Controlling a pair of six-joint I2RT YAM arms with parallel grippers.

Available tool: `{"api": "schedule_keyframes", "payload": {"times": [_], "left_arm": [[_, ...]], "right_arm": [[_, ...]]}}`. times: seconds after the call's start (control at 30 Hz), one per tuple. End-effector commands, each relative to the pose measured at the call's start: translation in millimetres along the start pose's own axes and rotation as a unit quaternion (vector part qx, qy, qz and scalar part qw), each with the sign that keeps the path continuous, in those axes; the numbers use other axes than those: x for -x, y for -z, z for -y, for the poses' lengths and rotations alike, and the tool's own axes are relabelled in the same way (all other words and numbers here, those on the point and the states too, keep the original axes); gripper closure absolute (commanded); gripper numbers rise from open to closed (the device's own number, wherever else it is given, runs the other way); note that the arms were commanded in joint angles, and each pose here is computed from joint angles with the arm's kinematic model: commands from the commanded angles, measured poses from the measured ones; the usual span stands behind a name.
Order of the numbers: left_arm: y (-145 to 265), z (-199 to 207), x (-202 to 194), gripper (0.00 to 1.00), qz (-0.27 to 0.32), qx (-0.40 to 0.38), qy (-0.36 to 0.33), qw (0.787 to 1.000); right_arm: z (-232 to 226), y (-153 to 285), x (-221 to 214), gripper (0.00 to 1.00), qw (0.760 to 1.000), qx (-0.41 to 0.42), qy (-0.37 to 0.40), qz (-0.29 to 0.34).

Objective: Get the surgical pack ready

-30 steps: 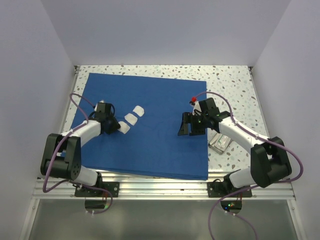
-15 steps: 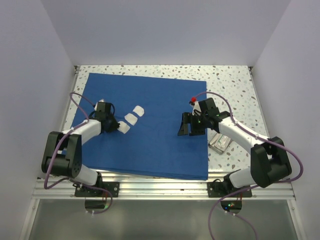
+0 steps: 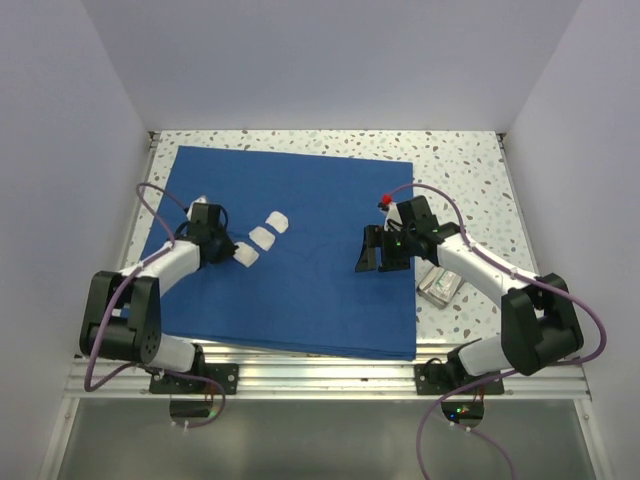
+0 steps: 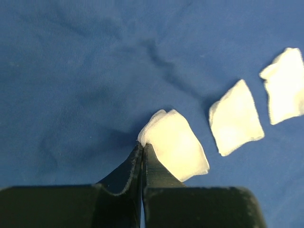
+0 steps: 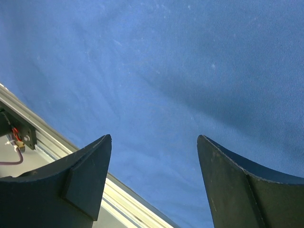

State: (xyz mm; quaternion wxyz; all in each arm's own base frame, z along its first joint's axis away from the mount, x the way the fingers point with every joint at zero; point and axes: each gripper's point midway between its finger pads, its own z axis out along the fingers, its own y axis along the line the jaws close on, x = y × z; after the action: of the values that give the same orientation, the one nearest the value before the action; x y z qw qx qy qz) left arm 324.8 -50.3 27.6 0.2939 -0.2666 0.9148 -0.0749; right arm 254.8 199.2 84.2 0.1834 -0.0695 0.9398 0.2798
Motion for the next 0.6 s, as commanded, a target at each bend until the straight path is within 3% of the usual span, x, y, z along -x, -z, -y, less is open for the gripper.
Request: {"api": "schedule_keyframes", "payload": {"times": [0.0,0.1,0.23,0.37,0.57], "left_arm": [[23.5,8.3,20.3,1.0,0.043,-0.026,-0.024,0.998],[45.3,20.9,15.1,1.0,0.051,-0.075,-0.051,0.995],[77.6,40.2,-6.4,1.0,0.036,-0.152,-0.084,0.984],[129.2,78.3,-34.0,1.0,0.033,-0.302,-0.124,0.944],[194.1,107.7,-62.4,1.0,0.028,-0.432,-0.171,0.885]], "right_arm": [[-9.2,3.3,10.2,0.23,0.999,0.013,0.028,0.01],[-22.9,10.3,13.7,0.2,0.998,0.032,0.053,0.021],[-64.3,19.2,13.0,0.07,0.988,0.12,0.095,0.028],[-109.7,27.3,8.6,0.04,0.968,0.21,0.137,0.024],[-159.5,36.3,-10.2,0.04,0.931,0.305,0.199,0.012]]}}
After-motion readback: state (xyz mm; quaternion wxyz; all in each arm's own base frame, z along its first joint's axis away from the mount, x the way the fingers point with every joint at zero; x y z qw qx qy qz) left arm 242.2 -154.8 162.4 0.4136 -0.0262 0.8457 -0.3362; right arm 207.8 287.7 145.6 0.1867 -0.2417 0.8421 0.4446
